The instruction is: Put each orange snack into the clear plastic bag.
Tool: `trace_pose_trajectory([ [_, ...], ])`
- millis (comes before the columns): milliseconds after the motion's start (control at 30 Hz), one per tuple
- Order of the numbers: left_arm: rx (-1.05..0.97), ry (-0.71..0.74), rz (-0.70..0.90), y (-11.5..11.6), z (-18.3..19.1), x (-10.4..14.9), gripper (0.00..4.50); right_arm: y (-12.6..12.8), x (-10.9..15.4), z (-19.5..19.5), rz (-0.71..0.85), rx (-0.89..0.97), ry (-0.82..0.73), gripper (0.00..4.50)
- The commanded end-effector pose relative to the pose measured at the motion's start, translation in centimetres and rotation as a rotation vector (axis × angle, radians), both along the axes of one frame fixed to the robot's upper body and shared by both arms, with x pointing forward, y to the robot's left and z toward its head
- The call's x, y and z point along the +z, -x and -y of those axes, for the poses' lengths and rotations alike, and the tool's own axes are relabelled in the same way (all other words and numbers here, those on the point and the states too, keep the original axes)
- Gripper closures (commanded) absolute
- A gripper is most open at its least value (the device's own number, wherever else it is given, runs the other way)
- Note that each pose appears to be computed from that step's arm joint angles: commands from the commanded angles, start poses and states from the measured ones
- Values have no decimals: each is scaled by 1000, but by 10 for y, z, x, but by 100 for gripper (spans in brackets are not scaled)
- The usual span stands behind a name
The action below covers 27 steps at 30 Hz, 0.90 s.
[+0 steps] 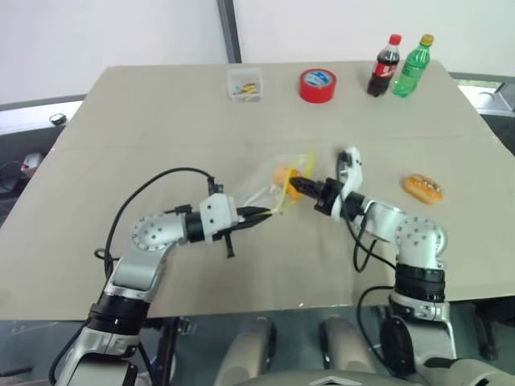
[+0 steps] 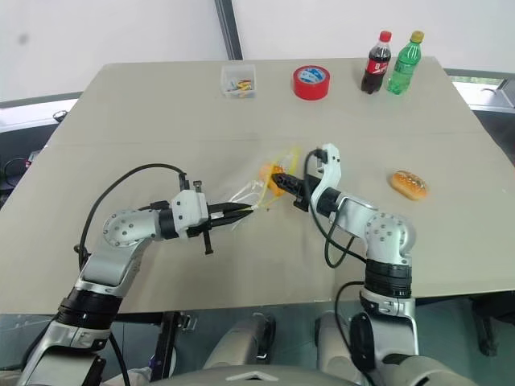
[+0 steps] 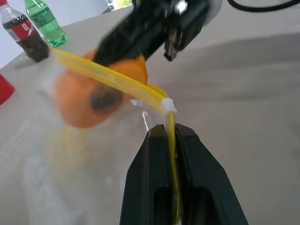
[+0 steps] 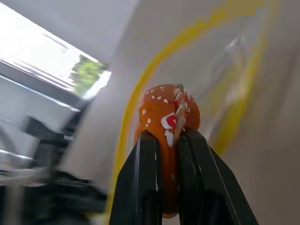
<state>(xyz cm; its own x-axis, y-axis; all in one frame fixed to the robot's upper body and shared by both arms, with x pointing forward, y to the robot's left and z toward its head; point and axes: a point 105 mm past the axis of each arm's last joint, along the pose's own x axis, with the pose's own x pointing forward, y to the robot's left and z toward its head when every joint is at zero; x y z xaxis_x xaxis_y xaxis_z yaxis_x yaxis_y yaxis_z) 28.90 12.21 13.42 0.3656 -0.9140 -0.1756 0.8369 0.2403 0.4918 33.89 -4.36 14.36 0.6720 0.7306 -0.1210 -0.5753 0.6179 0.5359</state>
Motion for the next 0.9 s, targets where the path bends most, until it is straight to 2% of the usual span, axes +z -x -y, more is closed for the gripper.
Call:
trace_pose_trajectory([
  [33,-6,6,64,-1,-2,13,450,1,17,-7,360,25,230,448],
  [133,31,-18,133,-11,-8,16,450,10,13,-15,666,141,498,448],
  [167,64,-23,181,-19,-10,20,450,13,11,-18,693,174,510,448],
  [267,151,-27,313,-38,-12,28,450,10,10,-25,686,164,459,448],
  [367,156,-35,370,-43,-10,29,450,1,10,-31,665,116,429,448],
  [533,107,-24,361,-36,-6,26,450,-6,-2,-47,490,63,280,448],
  [600,74,-17,272,-27,-6,17,450,-17,-5,-47,429,-8,253,448],
  [767,68,10,173,-17,-9,10,450,-33,-10,-44,537,-68,426,448],
  [900,117,29,145,-19,-15,12,450,-46,-10,-29,627,-151,577,448],
])
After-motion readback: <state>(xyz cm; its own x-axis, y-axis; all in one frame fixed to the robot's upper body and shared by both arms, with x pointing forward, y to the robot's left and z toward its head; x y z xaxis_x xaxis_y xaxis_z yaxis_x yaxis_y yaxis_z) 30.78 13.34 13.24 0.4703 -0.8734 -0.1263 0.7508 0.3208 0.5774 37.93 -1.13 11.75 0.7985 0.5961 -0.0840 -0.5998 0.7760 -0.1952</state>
